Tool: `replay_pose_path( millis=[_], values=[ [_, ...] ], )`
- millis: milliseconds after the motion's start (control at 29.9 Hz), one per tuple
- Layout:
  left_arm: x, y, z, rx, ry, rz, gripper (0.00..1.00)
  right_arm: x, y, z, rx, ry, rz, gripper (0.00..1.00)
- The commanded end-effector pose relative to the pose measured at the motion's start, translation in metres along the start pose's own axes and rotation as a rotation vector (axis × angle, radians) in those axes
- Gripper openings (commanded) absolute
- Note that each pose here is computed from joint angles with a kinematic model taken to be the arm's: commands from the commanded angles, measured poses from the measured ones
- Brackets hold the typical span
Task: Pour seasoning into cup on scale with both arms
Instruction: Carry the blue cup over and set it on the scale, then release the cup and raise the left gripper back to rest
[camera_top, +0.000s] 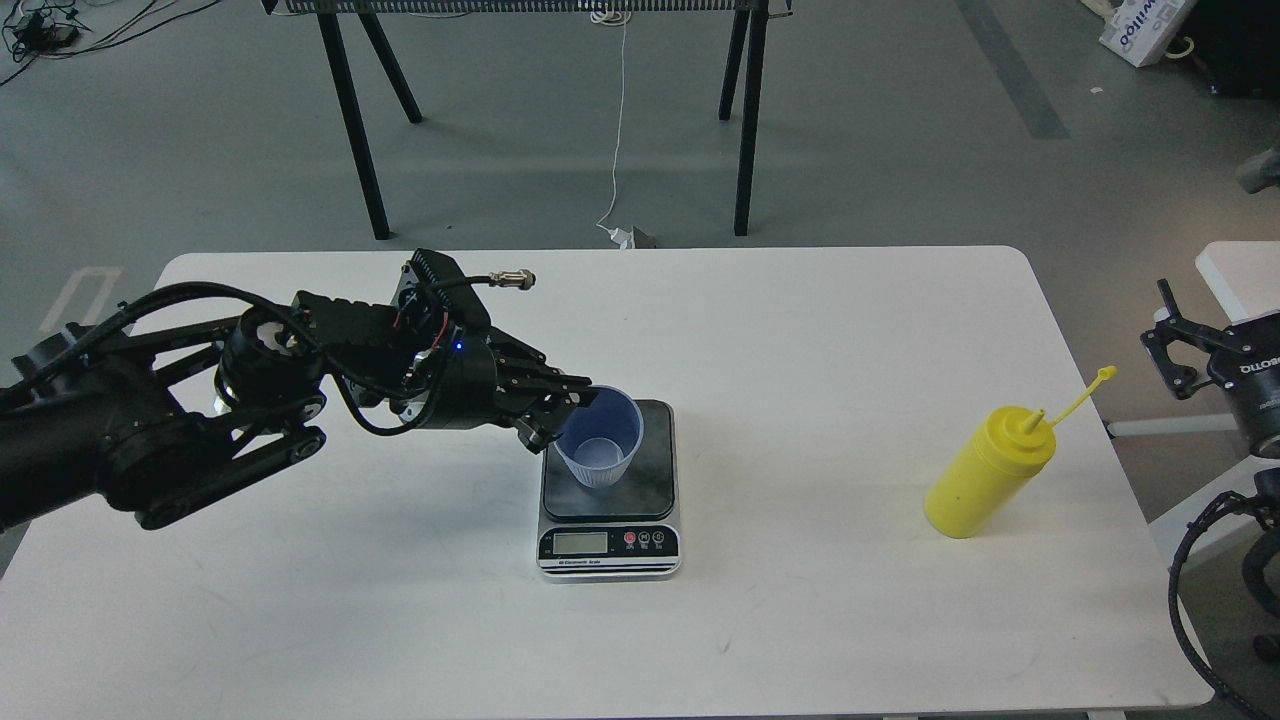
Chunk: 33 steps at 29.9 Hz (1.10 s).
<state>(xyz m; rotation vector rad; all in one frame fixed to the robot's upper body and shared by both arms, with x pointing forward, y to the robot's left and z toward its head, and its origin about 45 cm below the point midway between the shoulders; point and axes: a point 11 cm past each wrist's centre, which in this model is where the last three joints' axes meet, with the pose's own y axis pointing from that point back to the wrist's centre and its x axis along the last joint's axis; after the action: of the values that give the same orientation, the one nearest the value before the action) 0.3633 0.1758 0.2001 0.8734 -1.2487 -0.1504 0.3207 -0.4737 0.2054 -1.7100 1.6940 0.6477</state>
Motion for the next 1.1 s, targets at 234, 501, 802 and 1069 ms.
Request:
replay_pose_path(
  millis=[234,501,802,1069],
  values=[
    [-0.001,-0.01,-0.004,0.022,0.021,-0.003,0.28,0.003,0.002,0.001,-0.003,0.001,0.008,1.0],
    [0.005,-0.004,-0.015,0.077,0.038,0.027,0.73,0.001,0.002,0.002,-0.002,-0.005,0.003,1.0],
    [0.09,0.043,-0.036,-0.069,0.606,0.483,0.99,0.011,0.016,-0.001,0.01,-0.023,0.039,1.0],
    [0.113,0.071,-0.06,-0.267,1.127,0.756,1.0,0.015,0.081,0.04,-0.076,-0.179,0.11,1.0]
  ],
)
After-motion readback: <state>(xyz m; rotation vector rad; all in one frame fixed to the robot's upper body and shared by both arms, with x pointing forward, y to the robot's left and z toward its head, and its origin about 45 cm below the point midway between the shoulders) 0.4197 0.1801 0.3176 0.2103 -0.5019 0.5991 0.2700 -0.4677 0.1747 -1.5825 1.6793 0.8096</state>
